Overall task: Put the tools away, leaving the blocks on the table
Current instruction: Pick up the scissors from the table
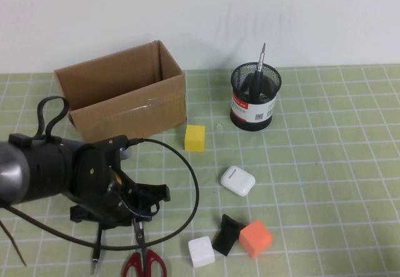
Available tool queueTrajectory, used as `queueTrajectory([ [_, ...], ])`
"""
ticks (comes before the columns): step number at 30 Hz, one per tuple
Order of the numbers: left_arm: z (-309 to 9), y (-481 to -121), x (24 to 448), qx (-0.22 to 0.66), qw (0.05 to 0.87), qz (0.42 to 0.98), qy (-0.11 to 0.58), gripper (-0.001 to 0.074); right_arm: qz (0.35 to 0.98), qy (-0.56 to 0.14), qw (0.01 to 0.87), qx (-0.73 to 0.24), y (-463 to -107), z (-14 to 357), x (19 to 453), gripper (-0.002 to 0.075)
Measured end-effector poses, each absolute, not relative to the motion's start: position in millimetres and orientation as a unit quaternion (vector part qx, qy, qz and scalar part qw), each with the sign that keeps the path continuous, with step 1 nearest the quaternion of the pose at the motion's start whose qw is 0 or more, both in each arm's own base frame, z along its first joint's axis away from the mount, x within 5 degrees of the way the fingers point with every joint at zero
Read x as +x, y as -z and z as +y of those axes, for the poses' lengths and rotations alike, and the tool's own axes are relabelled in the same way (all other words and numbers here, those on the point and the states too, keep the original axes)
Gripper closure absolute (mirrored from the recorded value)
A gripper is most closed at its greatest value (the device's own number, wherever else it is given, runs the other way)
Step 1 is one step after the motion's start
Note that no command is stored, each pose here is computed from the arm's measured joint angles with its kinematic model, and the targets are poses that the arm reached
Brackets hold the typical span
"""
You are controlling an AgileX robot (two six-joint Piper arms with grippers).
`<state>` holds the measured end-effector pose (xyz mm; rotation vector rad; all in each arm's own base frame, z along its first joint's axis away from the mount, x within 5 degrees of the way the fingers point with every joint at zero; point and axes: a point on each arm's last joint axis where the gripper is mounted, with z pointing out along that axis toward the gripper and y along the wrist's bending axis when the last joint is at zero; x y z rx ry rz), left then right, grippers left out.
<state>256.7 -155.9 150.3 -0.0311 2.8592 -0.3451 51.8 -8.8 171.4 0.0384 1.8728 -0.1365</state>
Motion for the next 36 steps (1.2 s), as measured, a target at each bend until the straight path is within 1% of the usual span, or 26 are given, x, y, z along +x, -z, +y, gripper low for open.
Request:
queueTrajectory([
  [8, -161.8, -150.5, 253.2, 0.007, 0.133, 0.985, 0.111, 0.0468, 0.805, 0.059, 0.591, 0.016, -171.4, -8.8, 51.8, 0.0734],
  [12, -166.9, -149.5, 247.6, 0.017, 0.134, 0.987, 0.085, 0.0468, 0.805, 0.059, 0.591, 0.016, -171.4, -8.8, 51.8, 0.0734],
  [15, -166.0, -148.9, 245.1, 0.010, 0.133, 0.989, 0.059, 0.0468, 0.805, 0.059, 0.591, 0.016, -171.4, -8.8, 51.8, 0.0734],
  [18, -164.7, -149.0, 245.1, 0.000, 0.133, 0.990, 0.051, 0.0468, 0.805, 0.059, 0.591, 0.016, -171.4, -8.8, 51.8, 0.0734],
  [31, -166.9, -149.4, 245.4, -0.022, 0.133, 0.989, 0.066, 0.0469, 0.805, 0.059, 0.591, 0.016, -171.4, -8.8, 51.8, 0.0734],
  [36, -169.4, -150.4, 247.6, -0.026, 0.145, 0.986, 0.081, 0.0472, 0.805, 0.059, 0.591, 0.016, -171.4, -8.8, 51.8, 0.0736],
])
